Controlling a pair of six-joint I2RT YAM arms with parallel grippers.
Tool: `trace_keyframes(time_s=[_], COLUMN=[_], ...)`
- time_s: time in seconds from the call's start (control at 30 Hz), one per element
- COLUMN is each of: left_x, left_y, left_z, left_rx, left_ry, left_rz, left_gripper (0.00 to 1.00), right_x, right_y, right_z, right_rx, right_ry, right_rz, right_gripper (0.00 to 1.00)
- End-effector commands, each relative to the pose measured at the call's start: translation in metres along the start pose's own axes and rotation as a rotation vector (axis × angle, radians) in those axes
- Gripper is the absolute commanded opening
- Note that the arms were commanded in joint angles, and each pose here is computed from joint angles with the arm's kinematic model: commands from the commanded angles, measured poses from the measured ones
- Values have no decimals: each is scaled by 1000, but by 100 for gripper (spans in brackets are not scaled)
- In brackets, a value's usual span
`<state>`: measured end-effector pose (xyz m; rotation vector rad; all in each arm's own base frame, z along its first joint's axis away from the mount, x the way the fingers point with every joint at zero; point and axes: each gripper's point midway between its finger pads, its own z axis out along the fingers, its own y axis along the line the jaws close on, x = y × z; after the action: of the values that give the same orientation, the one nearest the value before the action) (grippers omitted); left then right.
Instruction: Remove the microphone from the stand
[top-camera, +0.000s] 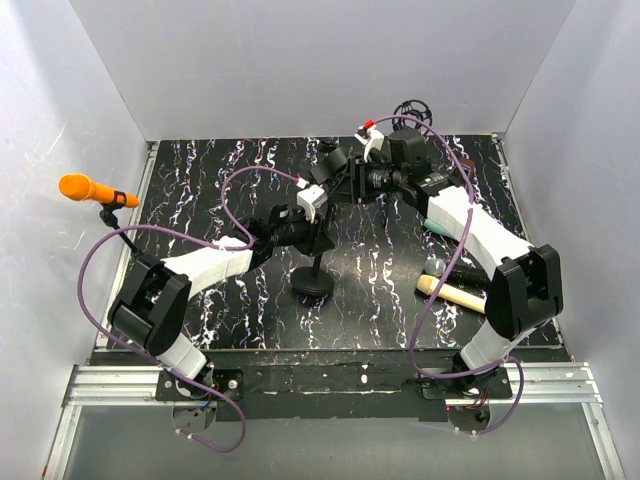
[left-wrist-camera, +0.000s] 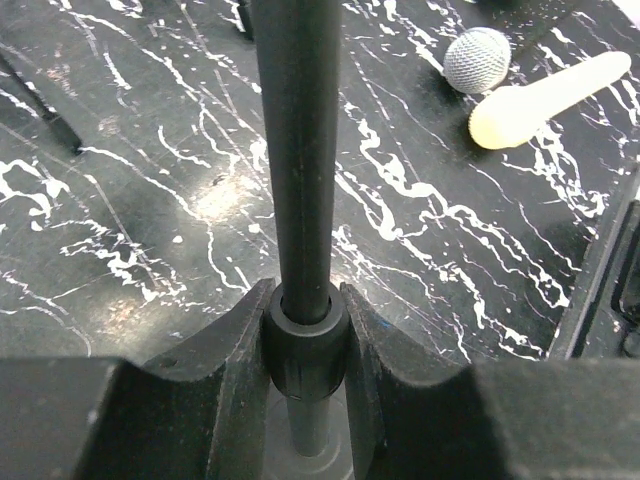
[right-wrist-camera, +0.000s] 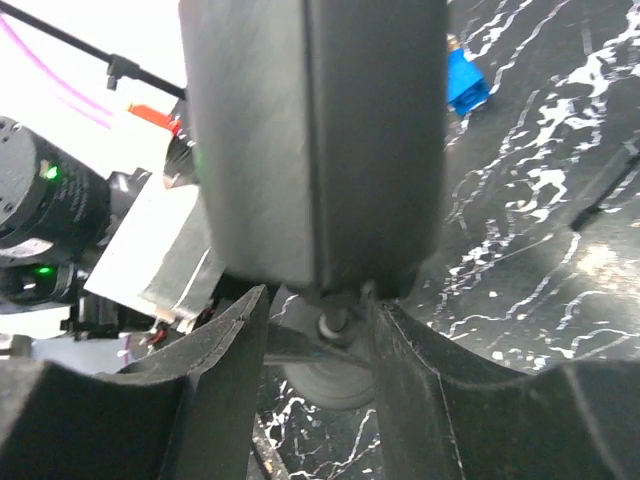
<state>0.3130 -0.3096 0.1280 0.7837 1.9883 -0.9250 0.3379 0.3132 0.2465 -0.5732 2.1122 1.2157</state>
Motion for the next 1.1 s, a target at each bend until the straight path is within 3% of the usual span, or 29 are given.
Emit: trace_keyframes(time_s=[0.0,0.3,0.47,0.67,0.73,0.8,0.9,0.97,1.07], left_x=[-36,-34,-34,-37,-36,-37,-41,-46,-58], left_y=[-27,-30,-32,-33,-32,-28,-7,12,47], left_z=[-13,-14,-13,-9,-8,-6,-1,0,-9], left_rx=[118,157,178,202,202,179,26,-149,-469], left_ry=[-110,-106,-99,-97,-93,-94,-106,-126,-176], left_rz=[89,82,89,110,111,112,134,186,282], left_gripper=[0,0,0,0,0,0,0,0,0], right_x=[-37,-50,-53,-48,-46,-45,-46,-51,-61], right_y=[0,-25,0,-1,1,3,4,5,6], right_z=[-15,-14,-6,5,7,7,4,1,-5], right_rx=[70,184,-39,-100,-120,-135,-107,-73,-10], right_ry=[-97,-128,-126,-101,-95,-91,-112,-139,-185], right_rz=[-88,-89,-85,-61,-71,-75,-103,-124,-160], right_gripper=[52,56,59,59,50,33,11,3,1])
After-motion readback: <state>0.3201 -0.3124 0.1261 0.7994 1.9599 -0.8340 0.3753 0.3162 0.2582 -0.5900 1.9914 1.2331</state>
